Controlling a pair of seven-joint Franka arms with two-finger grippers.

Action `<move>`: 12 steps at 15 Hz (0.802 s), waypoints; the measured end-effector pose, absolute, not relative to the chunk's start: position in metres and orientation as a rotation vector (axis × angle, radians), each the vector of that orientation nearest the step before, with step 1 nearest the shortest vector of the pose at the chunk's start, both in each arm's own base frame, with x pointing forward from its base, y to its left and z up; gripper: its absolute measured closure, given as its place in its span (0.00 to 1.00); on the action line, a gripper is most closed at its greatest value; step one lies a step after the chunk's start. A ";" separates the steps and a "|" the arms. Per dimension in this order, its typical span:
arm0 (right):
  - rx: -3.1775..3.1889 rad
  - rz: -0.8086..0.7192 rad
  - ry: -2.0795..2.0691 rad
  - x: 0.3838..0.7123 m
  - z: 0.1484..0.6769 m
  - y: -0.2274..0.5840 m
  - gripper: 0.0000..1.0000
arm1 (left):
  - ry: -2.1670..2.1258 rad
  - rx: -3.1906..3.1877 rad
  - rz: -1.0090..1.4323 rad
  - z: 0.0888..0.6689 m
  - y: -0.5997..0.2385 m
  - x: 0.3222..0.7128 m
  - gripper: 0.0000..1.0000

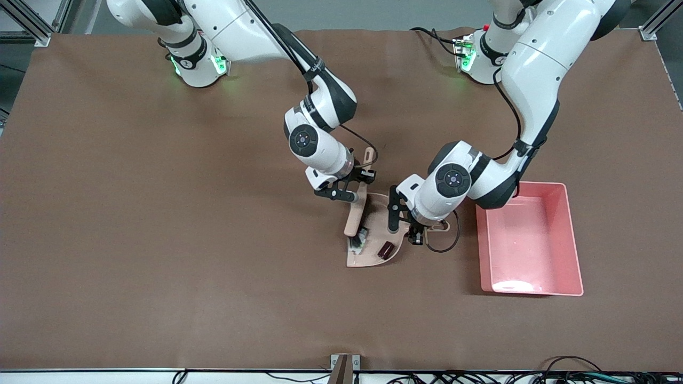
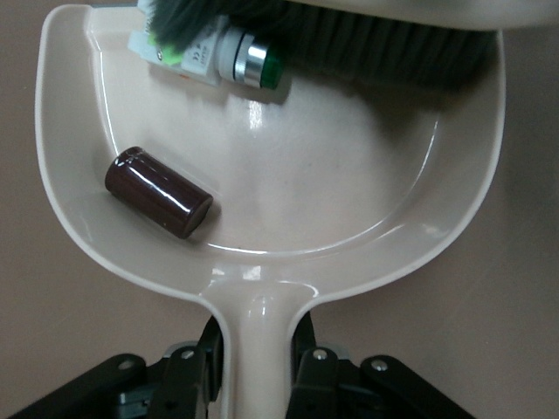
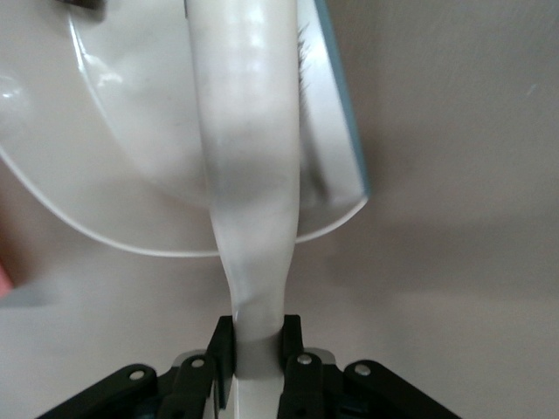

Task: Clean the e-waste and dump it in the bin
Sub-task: 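Sweep the switch and capacitor into the dustpan with the right gripper's brush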

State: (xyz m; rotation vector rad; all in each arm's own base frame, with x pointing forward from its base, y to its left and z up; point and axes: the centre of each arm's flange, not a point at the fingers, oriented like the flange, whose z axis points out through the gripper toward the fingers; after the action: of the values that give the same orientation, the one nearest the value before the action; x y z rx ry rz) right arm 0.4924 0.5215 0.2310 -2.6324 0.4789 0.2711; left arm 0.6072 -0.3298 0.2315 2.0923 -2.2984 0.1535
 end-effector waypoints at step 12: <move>-2.460 0.398 0.682 0.538 0.279 0.486 0.74 | -2.296 2.095 0.154 0.232 -0.330 0.608 0.67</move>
State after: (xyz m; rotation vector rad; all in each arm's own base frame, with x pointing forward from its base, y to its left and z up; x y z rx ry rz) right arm 0.5378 0.4860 0.2792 -2.4600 0.6824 0.3976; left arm 0.6075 -0.3298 0.2316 2.0951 -2.2959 0.1544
